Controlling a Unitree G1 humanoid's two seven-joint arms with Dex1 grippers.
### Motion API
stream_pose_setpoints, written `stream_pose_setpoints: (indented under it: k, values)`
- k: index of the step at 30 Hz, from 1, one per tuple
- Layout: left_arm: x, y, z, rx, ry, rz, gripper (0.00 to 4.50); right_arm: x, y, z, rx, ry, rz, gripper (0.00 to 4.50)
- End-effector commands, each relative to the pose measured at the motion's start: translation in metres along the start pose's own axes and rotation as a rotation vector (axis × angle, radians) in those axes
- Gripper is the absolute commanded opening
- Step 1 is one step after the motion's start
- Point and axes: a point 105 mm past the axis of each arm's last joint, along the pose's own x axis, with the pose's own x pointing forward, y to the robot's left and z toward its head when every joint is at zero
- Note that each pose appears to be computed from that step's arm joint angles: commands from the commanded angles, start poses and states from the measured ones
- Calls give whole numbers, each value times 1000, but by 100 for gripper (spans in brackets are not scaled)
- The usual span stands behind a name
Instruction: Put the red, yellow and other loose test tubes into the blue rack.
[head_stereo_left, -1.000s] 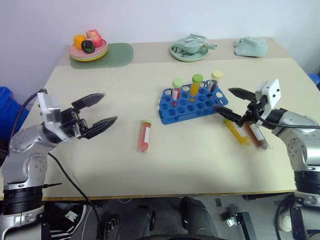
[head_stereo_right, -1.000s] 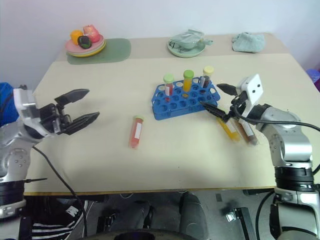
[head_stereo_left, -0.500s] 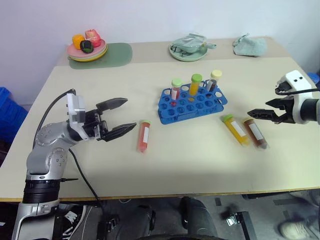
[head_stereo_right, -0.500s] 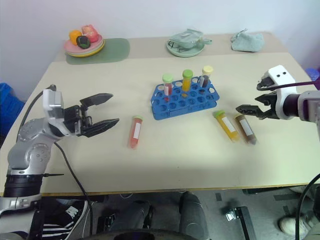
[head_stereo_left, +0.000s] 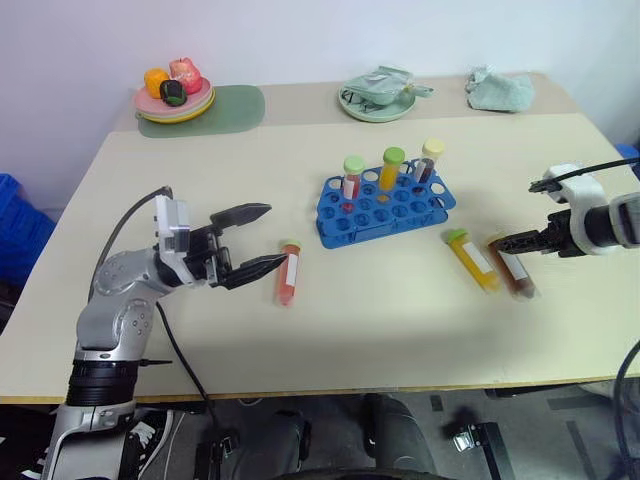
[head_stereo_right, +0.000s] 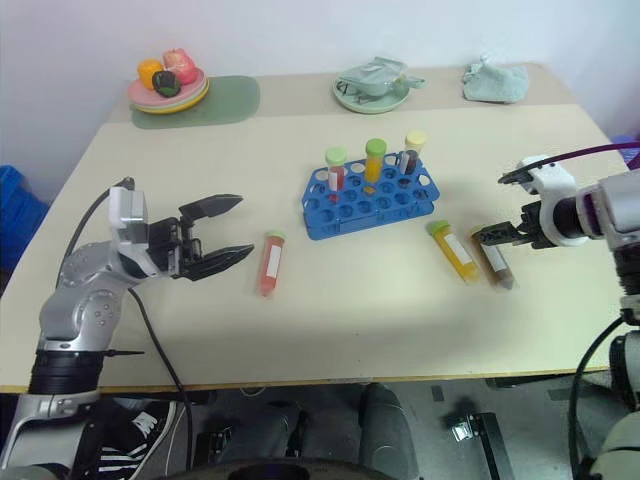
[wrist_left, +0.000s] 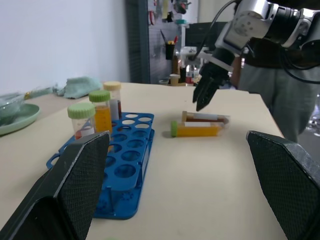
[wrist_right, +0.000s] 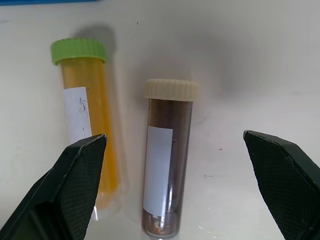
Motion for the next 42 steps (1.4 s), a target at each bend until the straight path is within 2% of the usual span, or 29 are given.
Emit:
stream_pose_setpoints:
  k: [1,19,34,37,41,42]
  values:
    - [-2,-5,8,49,-23,10,450,-8,-3,1,14,7,-17,447]
    - [-11,-17,6,53,-14,73,450,4,-10,-29,39,126,-49,447]
    - [-8,-16,6,48,-16,73,450,14,-5,-34,6,138,-33,447]
    - [-7,-15,7,47,-15,72,450,17,-3,-35,5,134,-26,373]
    - [-7,-13,8,50,-16,73,450,19,-2,-36,19,127,-17,178]
    - [-7,-12,9,51,-17,73,450,19,-1,-36,20,126,-11,178]
